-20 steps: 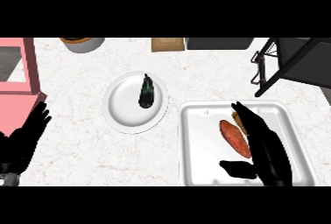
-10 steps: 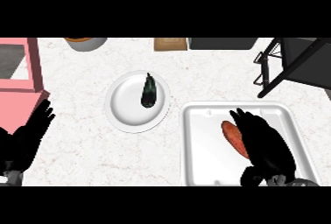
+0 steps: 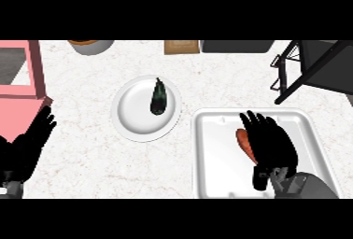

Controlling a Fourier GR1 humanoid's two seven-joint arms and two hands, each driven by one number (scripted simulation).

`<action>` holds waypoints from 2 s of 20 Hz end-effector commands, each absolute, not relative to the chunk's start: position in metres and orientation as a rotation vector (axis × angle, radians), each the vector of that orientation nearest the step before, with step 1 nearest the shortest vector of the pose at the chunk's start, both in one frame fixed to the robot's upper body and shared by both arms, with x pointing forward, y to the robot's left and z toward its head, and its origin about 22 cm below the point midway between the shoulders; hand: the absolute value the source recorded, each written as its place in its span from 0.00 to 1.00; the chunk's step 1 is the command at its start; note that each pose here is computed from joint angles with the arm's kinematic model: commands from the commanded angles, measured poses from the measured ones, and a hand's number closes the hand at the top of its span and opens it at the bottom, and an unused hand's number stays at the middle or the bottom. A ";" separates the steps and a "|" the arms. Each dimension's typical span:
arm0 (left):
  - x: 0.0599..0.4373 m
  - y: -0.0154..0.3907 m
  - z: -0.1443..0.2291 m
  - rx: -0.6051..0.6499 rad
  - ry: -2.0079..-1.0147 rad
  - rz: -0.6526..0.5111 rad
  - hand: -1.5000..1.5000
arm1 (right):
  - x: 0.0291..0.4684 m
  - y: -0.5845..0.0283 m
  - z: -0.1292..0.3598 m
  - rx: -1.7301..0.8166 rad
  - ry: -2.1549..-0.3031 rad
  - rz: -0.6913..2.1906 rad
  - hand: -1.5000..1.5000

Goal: Pick the sweet potato from the tray and place it in the tiered shelf

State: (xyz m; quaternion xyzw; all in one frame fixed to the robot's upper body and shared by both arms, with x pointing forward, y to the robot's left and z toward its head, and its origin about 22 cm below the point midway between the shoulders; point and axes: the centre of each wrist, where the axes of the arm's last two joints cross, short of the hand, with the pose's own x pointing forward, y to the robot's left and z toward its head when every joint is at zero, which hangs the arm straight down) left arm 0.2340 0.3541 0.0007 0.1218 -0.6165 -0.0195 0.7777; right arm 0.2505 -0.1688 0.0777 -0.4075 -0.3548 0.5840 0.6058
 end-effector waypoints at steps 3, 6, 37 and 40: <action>0.218 0.352 -0.003 0.261 -1.343 -0.055 0.50 | 0.271 -0.186 0.051 -0.947 -0.764 1.374 0.00; 0.230 0.342 -0.007 0.262 -1.327 -0.046 0.50 | 0.285 -0.208 0.071 -0.982 -0.762 1.356 0.00; 0.230 0.341 0.010 0.262 -1.332 -0.044 0.50 | 0.295 -0.215 -0.010 -0.987 -0.874 1.425 1.00; 0.227 0.346 0.004 0.257 -1.339 -0.047 0.50 | 0.304 -0.229 0.018 -1.030 -0.950 1.382 1.00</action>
